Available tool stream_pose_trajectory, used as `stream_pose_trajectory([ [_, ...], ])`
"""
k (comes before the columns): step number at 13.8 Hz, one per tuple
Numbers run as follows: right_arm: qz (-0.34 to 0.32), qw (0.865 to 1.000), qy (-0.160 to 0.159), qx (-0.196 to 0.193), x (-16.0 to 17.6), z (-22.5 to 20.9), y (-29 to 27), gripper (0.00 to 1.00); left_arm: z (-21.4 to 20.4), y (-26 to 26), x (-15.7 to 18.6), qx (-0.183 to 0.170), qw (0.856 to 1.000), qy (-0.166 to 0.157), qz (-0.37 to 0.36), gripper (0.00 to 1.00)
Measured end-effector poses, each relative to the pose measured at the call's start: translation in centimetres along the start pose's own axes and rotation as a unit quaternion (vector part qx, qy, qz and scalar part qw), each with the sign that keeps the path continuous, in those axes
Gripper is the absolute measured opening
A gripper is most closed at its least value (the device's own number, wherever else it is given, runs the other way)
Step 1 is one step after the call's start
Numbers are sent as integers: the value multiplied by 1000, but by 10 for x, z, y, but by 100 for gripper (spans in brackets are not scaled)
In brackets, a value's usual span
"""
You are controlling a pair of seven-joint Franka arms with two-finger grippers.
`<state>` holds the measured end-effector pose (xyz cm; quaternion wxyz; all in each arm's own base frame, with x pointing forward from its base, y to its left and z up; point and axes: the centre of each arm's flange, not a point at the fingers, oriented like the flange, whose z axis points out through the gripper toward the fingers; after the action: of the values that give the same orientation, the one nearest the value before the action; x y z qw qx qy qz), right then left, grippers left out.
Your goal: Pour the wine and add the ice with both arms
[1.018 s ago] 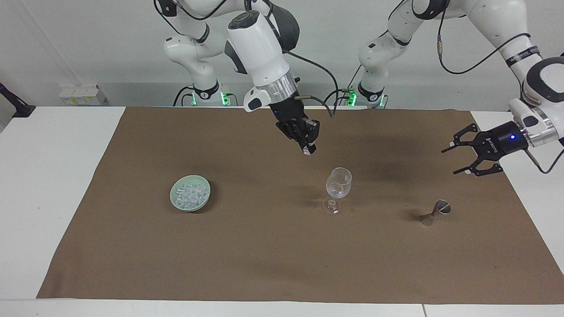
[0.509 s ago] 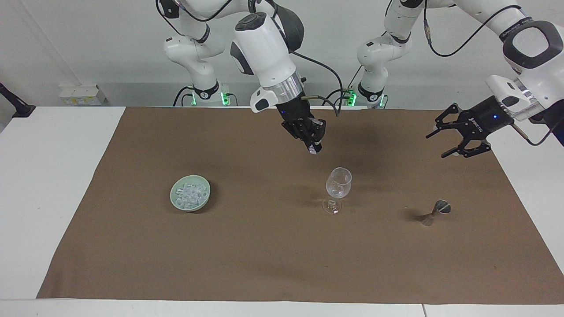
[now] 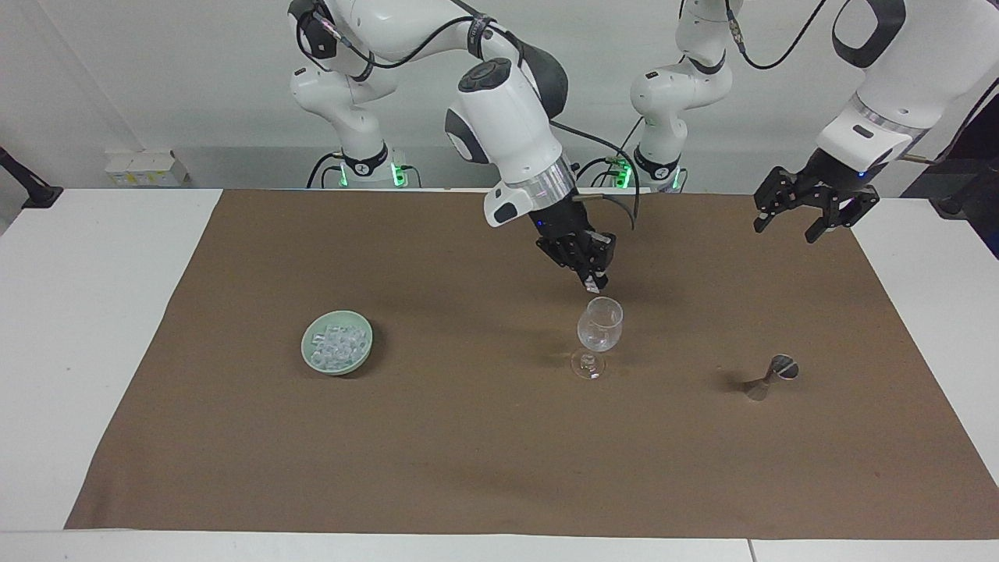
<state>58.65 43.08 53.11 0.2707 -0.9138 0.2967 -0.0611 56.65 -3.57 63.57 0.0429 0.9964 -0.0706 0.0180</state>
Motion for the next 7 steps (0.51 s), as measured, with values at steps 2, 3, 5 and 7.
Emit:
stream_pose_trajectory([
  [2,-14,1000,2,-11,-8,18,2,23,-9,-1,-6,29,999,-9,-36,91],
  [3,-20,1000,7,-15,-7,24,3,23,-13,2,-7,34,998,-9,-47,93],
  [5,-33,999,16,-20,-6,33,1,23,-14,1,-8,39,998,-10,-58,95],
  [7,-48,998,17,-22,-17,45,-5,23,-14,0,-9,41,997,-12,-60,96],
])
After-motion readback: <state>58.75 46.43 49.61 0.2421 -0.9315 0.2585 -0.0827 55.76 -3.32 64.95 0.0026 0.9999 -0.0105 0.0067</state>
